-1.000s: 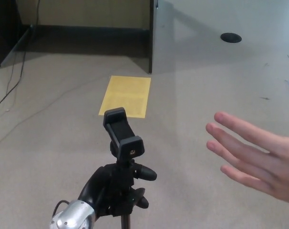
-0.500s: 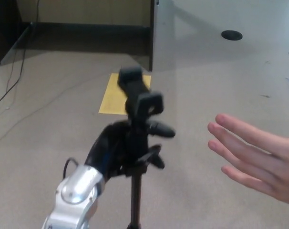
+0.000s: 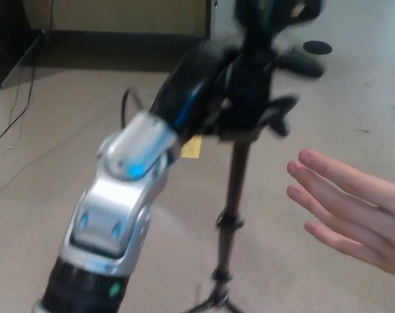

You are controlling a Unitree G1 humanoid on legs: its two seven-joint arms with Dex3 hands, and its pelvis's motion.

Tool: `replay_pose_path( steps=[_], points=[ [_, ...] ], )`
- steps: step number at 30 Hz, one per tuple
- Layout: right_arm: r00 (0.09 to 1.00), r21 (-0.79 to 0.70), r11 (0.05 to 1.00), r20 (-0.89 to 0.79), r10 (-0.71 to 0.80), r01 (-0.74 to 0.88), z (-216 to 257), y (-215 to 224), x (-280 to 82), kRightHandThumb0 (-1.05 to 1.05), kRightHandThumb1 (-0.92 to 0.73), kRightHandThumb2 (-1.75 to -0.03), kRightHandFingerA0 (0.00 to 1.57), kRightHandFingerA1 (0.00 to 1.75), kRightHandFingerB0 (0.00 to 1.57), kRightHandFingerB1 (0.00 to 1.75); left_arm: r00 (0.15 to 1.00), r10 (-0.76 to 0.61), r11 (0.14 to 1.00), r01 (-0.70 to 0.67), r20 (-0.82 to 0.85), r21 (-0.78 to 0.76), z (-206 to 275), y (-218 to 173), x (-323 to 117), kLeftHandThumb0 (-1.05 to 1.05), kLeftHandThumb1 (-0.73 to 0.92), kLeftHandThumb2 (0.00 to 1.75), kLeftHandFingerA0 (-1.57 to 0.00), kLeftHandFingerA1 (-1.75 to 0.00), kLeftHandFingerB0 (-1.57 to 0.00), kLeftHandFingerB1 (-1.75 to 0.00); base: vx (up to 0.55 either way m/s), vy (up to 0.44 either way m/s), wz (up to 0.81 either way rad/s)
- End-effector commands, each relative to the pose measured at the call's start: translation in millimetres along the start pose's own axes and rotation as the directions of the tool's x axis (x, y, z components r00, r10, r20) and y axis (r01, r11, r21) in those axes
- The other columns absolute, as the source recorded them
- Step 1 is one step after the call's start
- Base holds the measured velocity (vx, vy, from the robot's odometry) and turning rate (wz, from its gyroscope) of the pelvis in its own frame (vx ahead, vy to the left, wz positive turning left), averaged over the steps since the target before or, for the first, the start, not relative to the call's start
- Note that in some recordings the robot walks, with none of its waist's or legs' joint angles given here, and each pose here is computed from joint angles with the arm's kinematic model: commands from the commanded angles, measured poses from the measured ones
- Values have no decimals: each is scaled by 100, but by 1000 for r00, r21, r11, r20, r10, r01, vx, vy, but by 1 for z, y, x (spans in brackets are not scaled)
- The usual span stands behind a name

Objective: There is a tripod standing in front of the robot and the robot extends its left arm to grab it. It lifts the tripod and passes it to a person.

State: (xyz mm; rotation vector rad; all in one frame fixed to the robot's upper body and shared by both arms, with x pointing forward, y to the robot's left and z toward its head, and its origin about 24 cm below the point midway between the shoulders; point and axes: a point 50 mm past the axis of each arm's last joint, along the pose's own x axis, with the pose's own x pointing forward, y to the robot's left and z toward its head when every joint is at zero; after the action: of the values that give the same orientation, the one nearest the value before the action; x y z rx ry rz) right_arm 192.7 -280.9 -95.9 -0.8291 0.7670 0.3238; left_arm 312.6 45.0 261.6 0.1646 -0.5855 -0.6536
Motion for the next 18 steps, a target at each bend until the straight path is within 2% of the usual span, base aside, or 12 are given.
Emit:
replay_pose_path(
  steps=[1, 2, 4, 5, 6, 7, 9, 14, 18],
  points=[
    [999, -11, 1000, -39, 14, -14, -10, 0, -4, -41, -74, -62, 63, 44, 43, 35, 992, -62, 996, 69, 107, -59, 53, -14, 31, -12, 75, 68, -102, -104, -91, -81, 0, 0, 0],
    [999, -10, 1000, -44, 13, -13, -9, -1, -3, -42, -72, -62, 63, 41, 43, 35, 987, -86, 993, 96, 133, -69, 67, -22, 41, -14, 76, 65, -105, -106, -92, -77, 0, 0, 0],
    [999, -21, 1000, -44, 4, -5, -7, -4, -2, -42, -73, -61, 63, 43, 44, 35, 982, -111, 990, 122, 152, -68, 78, -26, 47, -15, 76, 68, -108, -105, -94, -82, 0, 0, 0],
    [999, -20, 1000, -46, 1, -2, -4, -5, 0, -48, -60, -89, 57, 57, 37, 49, 979, -125, 989, 136, 161, -60, 86, -29, 52, -13, 74, 70, -108, -105, -95, -82, 0, 0, 0],
    [999, -17, 1000, -47, 3, -4, -4, -5, 0, -48, -60, -89, 57, 57, 37, 49, 977, -130, 988, 141, 168, -57, 90, -31, 54, -13, 74, 70, -108, -105, -95, -82, 0, 0, 0],
    [999, -11, 1000, -43, 4, -5, -4, -4, 0, -42, -74, -62, 64, 45, 43, 35, 974, -141, 987, 152, 178, -45, 96, -35, 57, -14, 72, 71, -108, -105, -96, -82, 0, 0, 0],
    [999, -11, 1000, -41, 5, -6, -4, -4, 0, -42, -74, -62, 63, 43, 43, 35, 969, -161, 985, 171, 187, -37, 105, -42, 60, -16, 76, 67, -109, -105, -94, -82, 0, 0, 0],
    [999, -9, 1000, -35, 9, -9, -7, -2, -2, -42, -74, -62, 63, 43, 44, 36, 957, -188, 982, 190, 219, 13, 126, -72, 54, -18, 76, 68, -109, -107, -88, -81, 0, 0, 0],
    [999, -17, 1000, -49, 15, -15, -8, -1, -1, -42, -74, -62, 64, 43, 43, 35, 937, -214, 972, 231, 277, -32, 133, -89, 45, -19, 80, 63, -106, -110, -88, -73, 0, 0, 0]
  ],
)
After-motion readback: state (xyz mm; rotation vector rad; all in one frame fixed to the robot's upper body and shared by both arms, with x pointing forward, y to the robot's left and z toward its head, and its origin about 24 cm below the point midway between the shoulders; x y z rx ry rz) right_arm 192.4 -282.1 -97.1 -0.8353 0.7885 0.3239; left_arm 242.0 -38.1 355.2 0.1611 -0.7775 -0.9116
